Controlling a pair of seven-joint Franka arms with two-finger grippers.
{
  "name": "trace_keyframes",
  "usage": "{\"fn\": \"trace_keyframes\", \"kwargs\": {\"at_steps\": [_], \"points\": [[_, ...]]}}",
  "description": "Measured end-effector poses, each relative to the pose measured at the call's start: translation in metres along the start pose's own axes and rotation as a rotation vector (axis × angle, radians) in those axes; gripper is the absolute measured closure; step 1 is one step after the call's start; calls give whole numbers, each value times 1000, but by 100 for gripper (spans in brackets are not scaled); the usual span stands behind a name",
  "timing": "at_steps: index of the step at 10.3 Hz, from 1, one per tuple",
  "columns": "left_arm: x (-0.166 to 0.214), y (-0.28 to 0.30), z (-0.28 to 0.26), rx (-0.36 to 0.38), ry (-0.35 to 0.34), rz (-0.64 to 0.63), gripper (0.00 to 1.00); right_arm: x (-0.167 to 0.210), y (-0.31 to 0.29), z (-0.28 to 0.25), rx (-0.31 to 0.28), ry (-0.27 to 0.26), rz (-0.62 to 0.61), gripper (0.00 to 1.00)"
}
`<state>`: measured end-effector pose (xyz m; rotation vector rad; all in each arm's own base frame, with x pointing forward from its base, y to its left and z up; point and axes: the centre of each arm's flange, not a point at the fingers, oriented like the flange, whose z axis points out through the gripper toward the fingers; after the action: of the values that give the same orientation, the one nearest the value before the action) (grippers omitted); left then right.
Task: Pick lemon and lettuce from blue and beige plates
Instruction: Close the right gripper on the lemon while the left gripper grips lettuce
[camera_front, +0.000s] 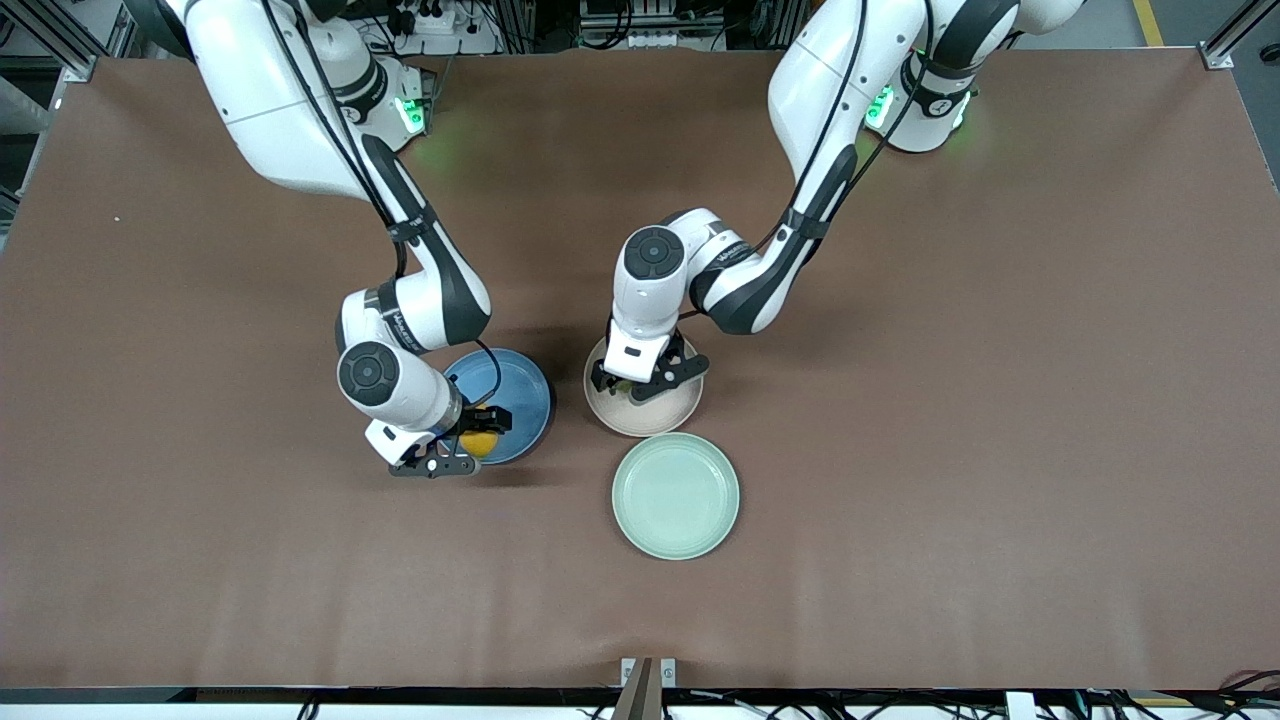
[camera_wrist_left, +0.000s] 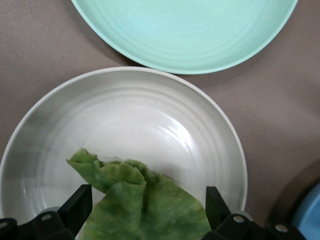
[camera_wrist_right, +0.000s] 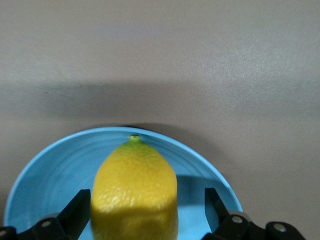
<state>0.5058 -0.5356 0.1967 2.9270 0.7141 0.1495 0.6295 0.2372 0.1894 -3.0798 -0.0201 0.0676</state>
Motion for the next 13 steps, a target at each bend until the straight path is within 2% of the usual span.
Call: {"fn": "trace_keyframes", "kwargs": {"at_steps": [4, 5, 6, 8, 11, 13], "points": [[0, 0, 5, -3, 3, 2, 0, -1, -2, 16, -1, 8, -4, 0], [0, -1, 7, 0, 2, 3, 0, -2, -3, 16, -1, 8, -6, 8], [-1, -2, 10, 4, 1, 5, 0, -2, -4, 16, -2, 8, -7, 9], [-2, -3, 15, 12, 4, 21, 0, -2, -6, 15, 0, 10, -9, 41], [-5, -2, 15, 12, 5, 27, 0, -1, -6, 15, -1, 9, -9, 42], [-8, -2, 15, 12, 4, 32, 0, 1, -7, 8, -10, -34, -10, 42]]}}
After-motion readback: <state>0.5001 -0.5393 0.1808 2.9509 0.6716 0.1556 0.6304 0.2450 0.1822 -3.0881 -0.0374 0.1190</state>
